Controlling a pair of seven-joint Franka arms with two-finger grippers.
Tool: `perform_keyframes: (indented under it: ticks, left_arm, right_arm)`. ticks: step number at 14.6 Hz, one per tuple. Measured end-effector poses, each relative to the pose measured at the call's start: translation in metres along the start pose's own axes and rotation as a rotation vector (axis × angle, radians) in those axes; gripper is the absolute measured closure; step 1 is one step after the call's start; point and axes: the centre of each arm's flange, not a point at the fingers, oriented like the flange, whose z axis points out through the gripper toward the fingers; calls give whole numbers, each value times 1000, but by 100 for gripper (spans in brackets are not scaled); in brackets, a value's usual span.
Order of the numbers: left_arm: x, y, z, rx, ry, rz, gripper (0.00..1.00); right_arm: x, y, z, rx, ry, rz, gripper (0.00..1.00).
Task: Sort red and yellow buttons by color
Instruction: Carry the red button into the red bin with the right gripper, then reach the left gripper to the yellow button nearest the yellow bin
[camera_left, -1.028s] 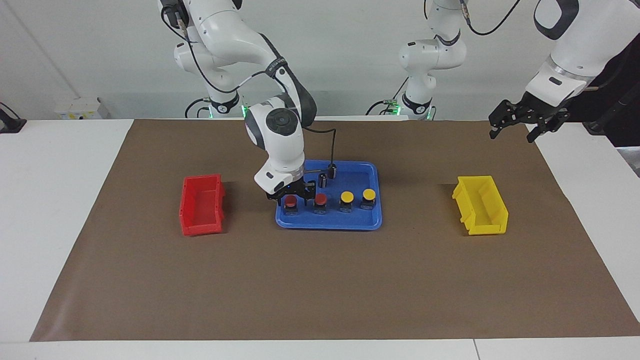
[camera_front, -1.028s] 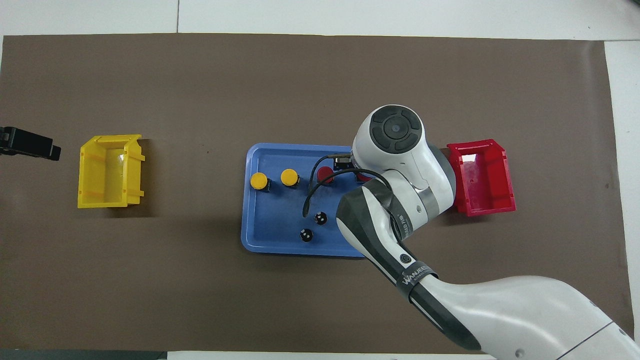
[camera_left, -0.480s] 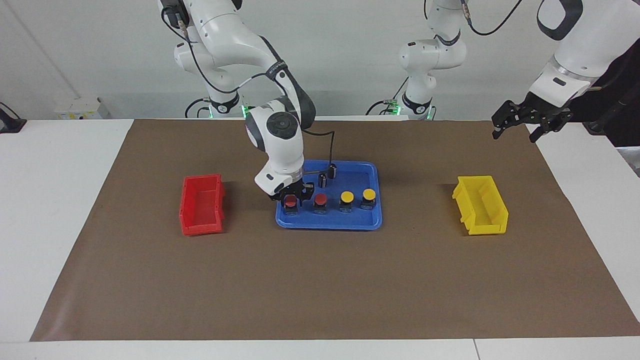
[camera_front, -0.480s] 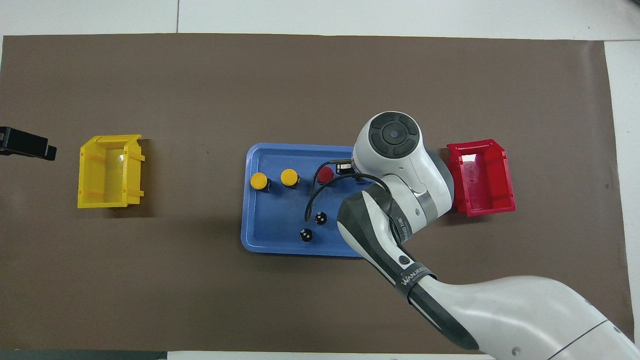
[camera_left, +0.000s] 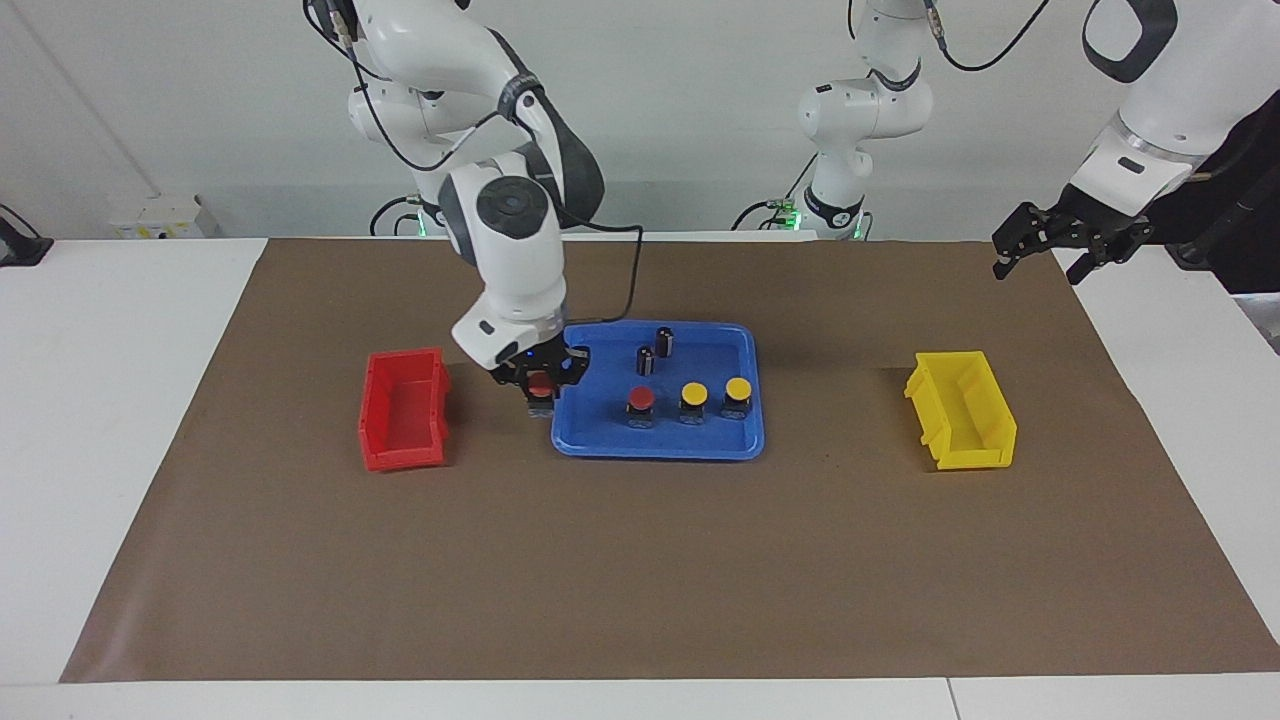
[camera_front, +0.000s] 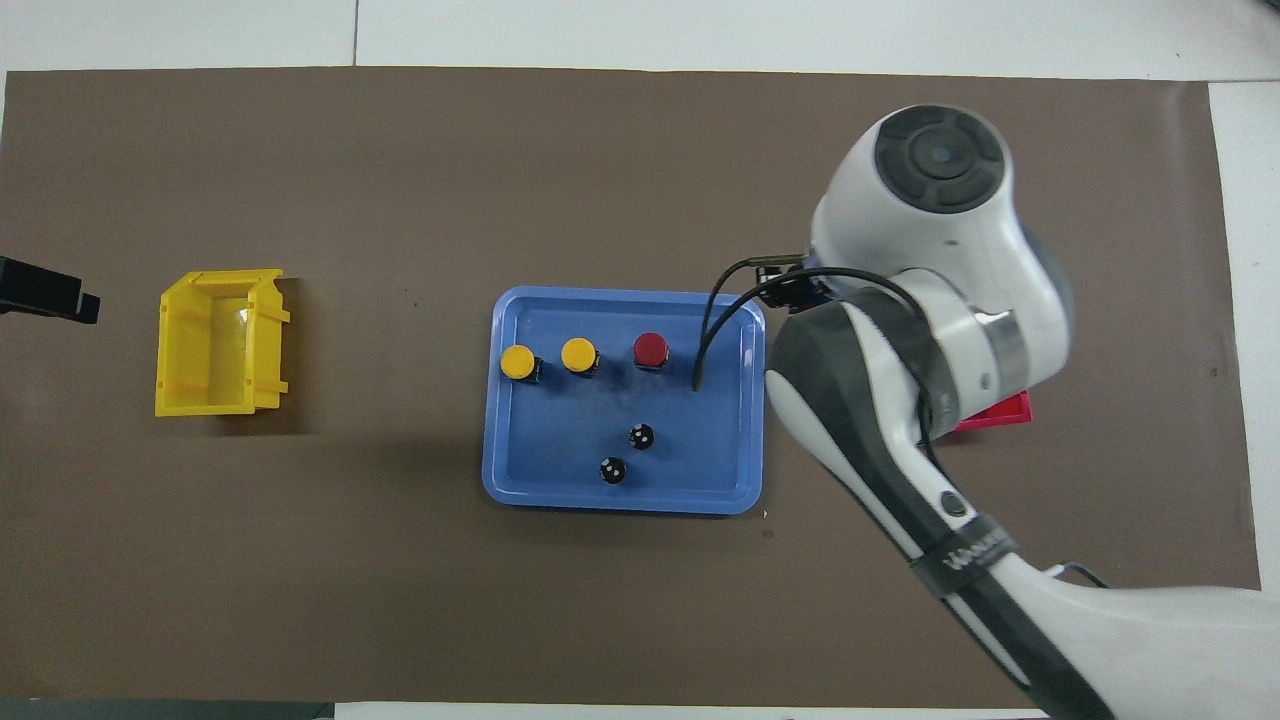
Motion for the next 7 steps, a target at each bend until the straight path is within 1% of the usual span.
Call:
perform_keyframes:
  ticks: [1, 3, 4, 5, 7]
  left_arm:
    - [2, 9, 5, 3, 22, -20, 0]
    - [7, 57, 33, 4, 78, -27, 0]
    - [6, 85, 51, 1, 82, -18, 0]
    - [4, 109, 68, 0, 72, -5, 0]
    - [1, 141, 91, -30, 59, 2, 1]
  right_arm:
    - [-1, 38, -8, 5, -17, -16, 59]
    - [-1, 96, -9, 25, -34, -21, 59]
    - [-2, 115, 0, 30, -48, -21, 59]
    - [-3, 127, 11, 37, -53, -28, 59]
    - [-6, 141, 36, 56, -32, -39, 59]
